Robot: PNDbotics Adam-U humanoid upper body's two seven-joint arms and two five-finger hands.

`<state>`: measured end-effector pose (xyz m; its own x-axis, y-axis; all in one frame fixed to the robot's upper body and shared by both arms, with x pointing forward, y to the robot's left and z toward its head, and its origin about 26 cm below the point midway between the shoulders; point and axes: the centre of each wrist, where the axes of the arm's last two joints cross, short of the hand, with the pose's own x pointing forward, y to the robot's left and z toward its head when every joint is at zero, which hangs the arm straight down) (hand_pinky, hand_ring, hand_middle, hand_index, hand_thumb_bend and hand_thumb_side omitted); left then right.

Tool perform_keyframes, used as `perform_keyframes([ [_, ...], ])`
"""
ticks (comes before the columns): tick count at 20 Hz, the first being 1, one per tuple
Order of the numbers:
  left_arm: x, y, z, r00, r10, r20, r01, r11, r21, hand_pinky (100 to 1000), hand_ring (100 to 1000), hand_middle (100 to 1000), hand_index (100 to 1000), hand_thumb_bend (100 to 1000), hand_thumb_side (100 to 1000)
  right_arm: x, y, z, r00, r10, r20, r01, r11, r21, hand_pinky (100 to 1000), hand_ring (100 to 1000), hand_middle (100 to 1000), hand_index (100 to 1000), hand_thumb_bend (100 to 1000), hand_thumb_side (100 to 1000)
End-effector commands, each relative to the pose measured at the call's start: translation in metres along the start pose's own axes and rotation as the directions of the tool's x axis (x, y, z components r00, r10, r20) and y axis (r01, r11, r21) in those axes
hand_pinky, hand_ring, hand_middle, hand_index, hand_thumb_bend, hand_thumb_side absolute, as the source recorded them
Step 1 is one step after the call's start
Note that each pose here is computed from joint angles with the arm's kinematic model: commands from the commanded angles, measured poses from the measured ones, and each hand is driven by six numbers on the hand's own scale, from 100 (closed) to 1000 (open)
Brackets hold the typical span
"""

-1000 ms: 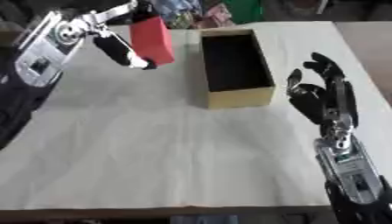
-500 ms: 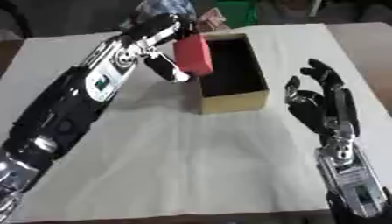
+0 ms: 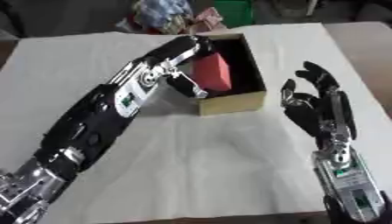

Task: Pick up objects on the table and place them in the box.

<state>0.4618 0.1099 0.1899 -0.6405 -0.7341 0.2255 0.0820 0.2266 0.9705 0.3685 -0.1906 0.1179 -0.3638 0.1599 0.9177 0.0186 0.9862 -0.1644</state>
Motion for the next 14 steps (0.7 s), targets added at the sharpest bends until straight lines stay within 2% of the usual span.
perform_keyframes([
  [1, 0.006, 0.011, -0.002, 0.999, 0.007, 0.034, -0.008, 1.000, 0.006, 830, 810, 883, 902, 662, 343, 0.008, -0.002, -0.004, 0.999, -0.005, 0.031, 0.005, 1.000, -0.006, 677, 953, 736, 874, 100, 100],
  [4, 0.009, 0.016, 0.000, 0.997, 0.050, 0.056, -0.051, 0.999, 0.009, 843, 815, 888, 919, 652, 424, 0.007, -0.003, -0.003, 1.000, -0.004, 0.028, 0.004, 1.000, -0.011, 677, 953, 737, 874, 100, 100],
  [7, 0.013, 0.024, 0.003, 0.994, 0.081, 0.079, -0.084, 0.996, 0.026, 837, 797, 849, 901, 610, 417, 0.007, -0.003, -0.003, 1.000, -0.003, 0.028, 0.004, 1.000, -0.014, 677, 953, 737, 874, 100, 100],
  [9, 0.016, 0.032, 0.007, 0.990, 0.111, 0.091, -0.117, 0.992, 0.056, 826, 762, 790, 879, 557, 356, 0.006, -0.005, -0.003, 1.000, -0.002, 0.026, 0.002, 1.000, -0.019, 677, 954, 737, 874, 100, 100],
  [12, 0.022, 0.047, 0.019, 0.975, 0.183, 0.124, -0.200, 0.970, 0.138, 792, 687, 698, 831, 406, 145, 0.004, -0.009, -0.002, 1.000, 0.004, 0.019, -0.003, 0.999, -0.036, 677, 954, 737, 874, 100, 100],
  [14, 0.026, 0.054, 0.029, 0.954, 0.253, 0.159, -0.281, 0.941, 0.187, 783, 667, 669, 815, 367, 139, 0.003, -0.013, -0.001, 1.000, 0.010, 0.014, -0.010, 0.999, -0.050, 677, 954, 737, 874, 100, 100],
])
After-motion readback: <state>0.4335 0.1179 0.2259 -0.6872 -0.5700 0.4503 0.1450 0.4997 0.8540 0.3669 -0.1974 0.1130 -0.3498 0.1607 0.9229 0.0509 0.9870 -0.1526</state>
